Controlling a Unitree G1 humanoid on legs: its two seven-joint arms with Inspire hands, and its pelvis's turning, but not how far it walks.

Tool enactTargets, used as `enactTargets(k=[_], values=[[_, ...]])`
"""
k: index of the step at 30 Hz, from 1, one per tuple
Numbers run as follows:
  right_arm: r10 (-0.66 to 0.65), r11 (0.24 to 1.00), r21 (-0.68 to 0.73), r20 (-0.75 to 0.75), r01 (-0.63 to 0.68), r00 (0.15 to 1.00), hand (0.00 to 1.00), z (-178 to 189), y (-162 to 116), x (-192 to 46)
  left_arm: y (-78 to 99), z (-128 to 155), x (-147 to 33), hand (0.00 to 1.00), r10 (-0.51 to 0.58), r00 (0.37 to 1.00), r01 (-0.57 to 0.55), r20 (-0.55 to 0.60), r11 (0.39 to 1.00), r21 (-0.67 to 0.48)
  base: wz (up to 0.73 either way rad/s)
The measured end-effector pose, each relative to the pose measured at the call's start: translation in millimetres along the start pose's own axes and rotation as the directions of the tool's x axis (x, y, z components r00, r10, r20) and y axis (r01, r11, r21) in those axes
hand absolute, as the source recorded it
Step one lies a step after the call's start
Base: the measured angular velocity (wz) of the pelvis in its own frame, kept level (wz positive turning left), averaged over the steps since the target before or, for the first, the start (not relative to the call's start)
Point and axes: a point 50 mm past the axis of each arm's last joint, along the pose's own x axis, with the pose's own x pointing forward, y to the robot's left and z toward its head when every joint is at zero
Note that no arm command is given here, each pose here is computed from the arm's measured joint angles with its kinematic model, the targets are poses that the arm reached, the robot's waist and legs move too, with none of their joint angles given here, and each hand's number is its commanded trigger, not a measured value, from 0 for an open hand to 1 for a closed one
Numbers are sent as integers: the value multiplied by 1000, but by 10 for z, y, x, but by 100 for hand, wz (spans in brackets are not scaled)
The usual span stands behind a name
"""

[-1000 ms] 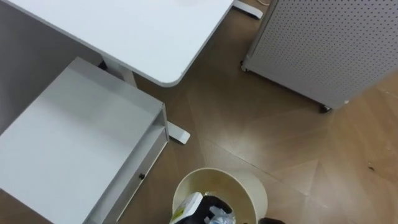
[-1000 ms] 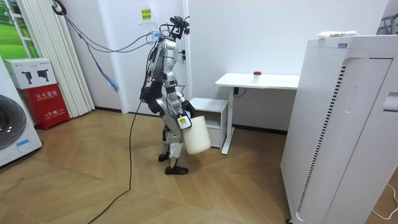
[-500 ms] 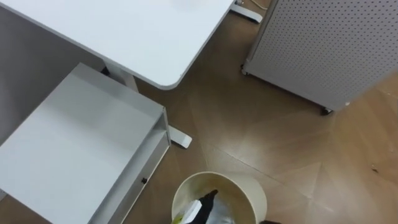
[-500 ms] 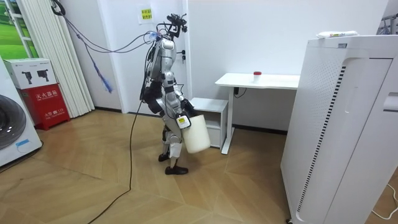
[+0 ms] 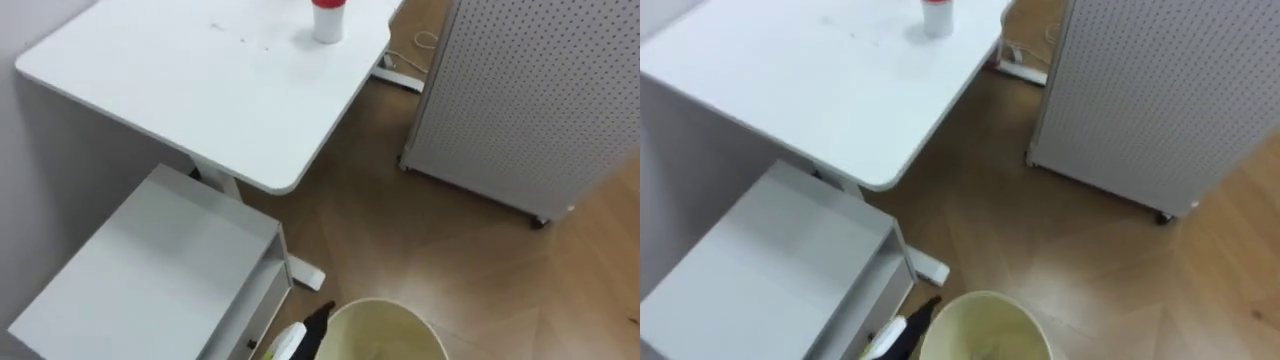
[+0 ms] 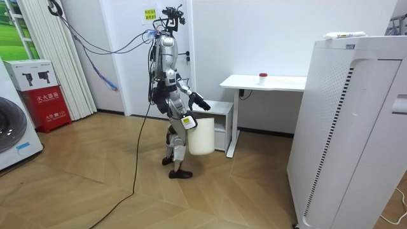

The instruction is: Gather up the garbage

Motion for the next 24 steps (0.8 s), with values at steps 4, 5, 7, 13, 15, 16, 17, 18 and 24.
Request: enactTargets(k=[4,5,7,13,15,16,17,18,24], values=[[-12,1000,17,-7,12,1000,100,-32,-32,-14,100,97,-21,0,48,997,-46,62,999,-28,0],[-18,999,27,-13,18,1000,100,-51,-49,-21,123,116,-28,0,56,995,-54,80,998,-29,0],[-33,998,48,-17,34,999,100,-74,-84,-33,161,135,-38,0,72,993,-69,95,997,-37,0],[-82,991,108,-19,84,996,100,-176,-216,-105,383,221,-51,0,158,977,-151,145,987,-54,-1],[-86,989,116,-6,87,996,100,-179,-230,-122,535,330,-129,0,240,947,-227,213,970,-84,-13],[-89,989,116,-3,89,996,100,-177,-232,-124,563,336,-146,0,260,940,-245,219,965,-93,-30],[-92,989,116,-1,91,996,100,-176,-236,-127,592,293,-185,0,297,933,-280,202,954,-110,-47],[-86,990,112,7,84,996,100,-162,-224,-126,605,226,-246,0,336,926,-317,175,940,-128,-51],[-75,991,110,-1,74,997,100,-188,-197,-132,739,103,-356,0,459,881,-437,117,883,-172,-39]])
